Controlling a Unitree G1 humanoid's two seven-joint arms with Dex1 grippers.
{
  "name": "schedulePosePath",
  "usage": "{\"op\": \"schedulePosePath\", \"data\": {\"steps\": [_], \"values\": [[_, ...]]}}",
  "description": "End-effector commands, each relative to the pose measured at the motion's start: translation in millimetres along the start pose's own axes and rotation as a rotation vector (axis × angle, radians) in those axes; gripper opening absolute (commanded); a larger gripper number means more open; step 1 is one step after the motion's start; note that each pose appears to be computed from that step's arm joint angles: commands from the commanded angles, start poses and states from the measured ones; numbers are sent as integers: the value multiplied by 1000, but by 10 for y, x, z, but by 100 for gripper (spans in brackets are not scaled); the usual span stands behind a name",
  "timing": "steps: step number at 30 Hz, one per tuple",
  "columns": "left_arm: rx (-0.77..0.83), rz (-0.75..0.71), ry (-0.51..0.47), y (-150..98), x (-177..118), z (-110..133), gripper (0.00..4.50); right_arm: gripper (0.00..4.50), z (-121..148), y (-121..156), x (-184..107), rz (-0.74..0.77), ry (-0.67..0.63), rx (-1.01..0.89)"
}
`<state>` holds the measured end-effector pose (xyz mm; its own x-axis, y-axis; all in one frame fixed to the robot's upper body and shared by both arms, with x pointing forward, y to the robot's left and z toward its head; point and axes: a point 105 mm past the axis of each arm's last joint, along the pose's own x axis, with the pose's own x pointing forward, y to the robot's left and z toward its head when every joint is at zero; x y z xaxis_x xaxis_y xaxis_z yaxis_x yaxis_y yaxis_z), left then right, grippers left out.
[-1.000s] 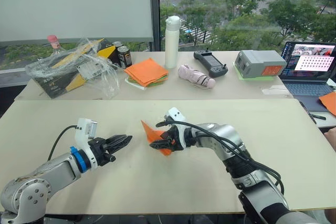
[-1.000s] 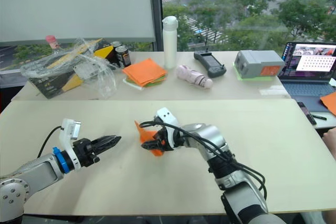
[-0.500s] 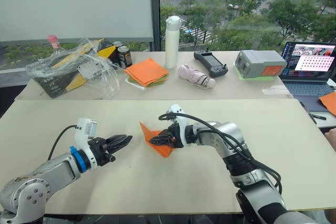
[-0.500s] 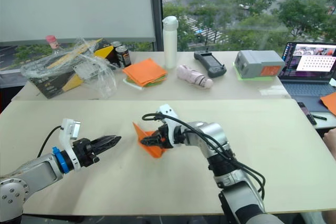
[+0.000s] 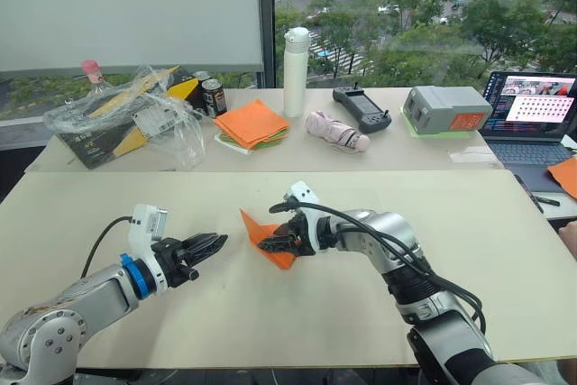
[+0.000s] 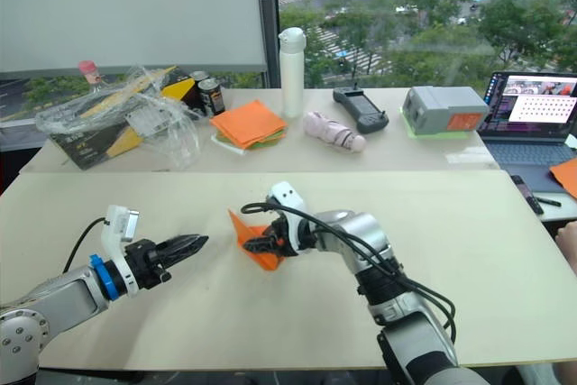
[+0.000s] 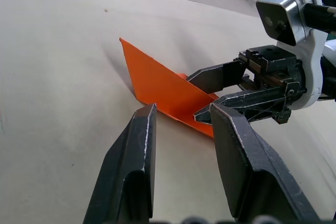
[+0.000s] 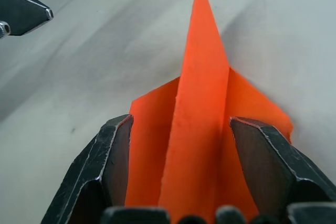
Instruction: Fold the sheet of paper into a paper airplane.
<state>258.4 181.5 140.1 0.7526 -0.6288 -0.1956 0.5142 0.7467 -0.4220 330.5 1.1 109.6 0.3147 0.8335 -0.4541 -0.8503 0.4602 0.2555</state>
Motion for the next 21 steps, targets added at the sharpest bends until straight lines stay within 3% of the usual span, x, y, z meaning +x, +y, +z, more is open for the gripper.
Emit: {"op": "schedulePosePath", "data": {"steps": [1,19,21], "values": [[36,-20,-38,-72,-21,98,173,324,83,18,-9,0,-33,-40],[38,-24,-38,-79,-12,100,173,324,-17,16,32,-15,10,-116],[38,-24,-37,-80,-12,98,173,272,-24,12,36,-18,15,-118]]}}
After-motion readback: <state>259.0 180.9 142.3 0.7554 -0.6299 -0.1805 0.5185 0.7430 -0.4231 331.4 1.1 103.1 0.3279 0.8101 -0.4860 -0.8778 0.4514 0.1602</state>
